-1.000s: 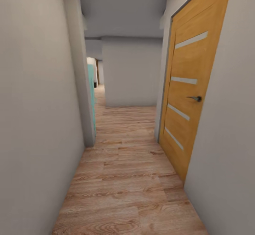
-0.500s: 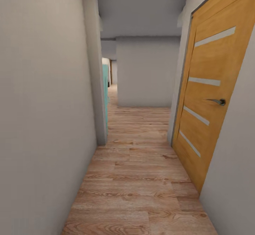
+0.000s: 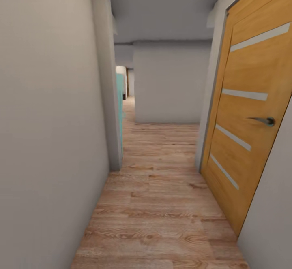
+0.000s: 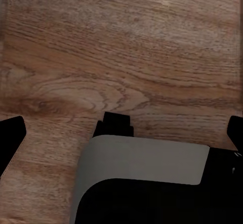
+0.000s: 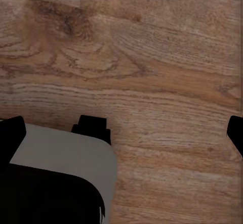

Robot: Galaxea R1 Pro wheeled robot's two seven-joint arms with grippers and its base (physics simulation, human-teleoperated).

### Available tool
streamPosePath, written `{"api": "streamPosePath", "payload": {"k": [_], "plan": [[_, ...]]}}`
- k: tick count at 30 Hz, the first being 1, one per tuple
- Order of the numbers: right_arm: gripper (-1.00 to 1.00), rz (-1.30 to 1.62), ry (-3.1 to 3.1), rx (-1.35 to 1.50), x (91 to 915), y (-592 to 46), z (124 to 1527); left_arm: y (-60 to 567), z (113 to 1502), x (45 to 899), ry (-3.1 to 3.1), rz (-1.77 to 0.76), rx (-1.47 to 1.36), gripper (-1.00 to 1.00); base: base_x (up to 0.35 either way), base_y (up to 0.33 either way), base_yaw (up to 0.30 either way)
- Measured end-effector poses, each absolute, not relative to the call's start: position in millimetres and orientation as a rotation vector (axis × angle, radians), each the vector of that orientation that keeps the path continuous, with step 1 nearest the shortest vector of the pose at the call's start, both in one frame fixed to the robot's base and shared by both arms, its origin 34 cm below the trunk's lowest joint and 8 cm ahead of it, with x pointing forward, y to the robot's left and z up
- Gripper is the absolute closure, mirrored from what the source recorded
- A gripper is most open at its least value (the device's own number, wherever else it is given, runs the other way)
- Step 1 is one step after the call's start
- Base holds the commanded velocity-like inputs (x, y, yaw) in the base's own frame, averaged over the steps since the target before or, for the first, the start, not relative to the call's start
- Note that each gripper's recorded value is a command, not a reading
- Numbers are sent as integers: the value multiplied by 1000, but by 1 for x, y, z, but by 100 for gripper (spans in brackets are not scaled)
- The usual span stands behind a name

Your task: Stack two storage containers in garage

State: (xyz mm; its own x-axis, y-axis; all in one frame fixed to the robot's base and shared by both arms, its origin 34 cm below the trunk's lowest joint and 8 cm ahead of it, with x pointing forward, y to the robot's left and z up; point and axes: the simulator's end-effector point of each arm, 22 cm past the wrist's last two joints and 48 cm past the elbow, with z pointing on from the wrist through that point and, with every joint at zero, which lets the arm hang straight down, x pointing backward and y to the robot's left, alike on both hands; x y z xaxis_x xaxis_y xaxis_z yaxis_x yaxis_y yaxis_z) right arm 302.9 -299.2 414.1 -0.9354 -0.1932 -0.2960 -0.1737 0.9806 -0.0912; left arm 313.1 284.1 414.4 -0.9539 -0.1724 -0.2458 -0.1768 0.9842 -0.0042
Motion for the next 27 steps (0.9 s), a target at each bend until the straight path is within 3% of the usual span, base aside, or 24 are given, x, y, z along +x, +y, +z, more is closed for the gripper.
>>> {"api": "streamPosePath", "payload": {"k": [27], "plan": [[-100, -93, 2821, -259, 303, -299, 414, 284, 414, 313, 2882, 30, -261, -100, 324, -6, 0]]}}
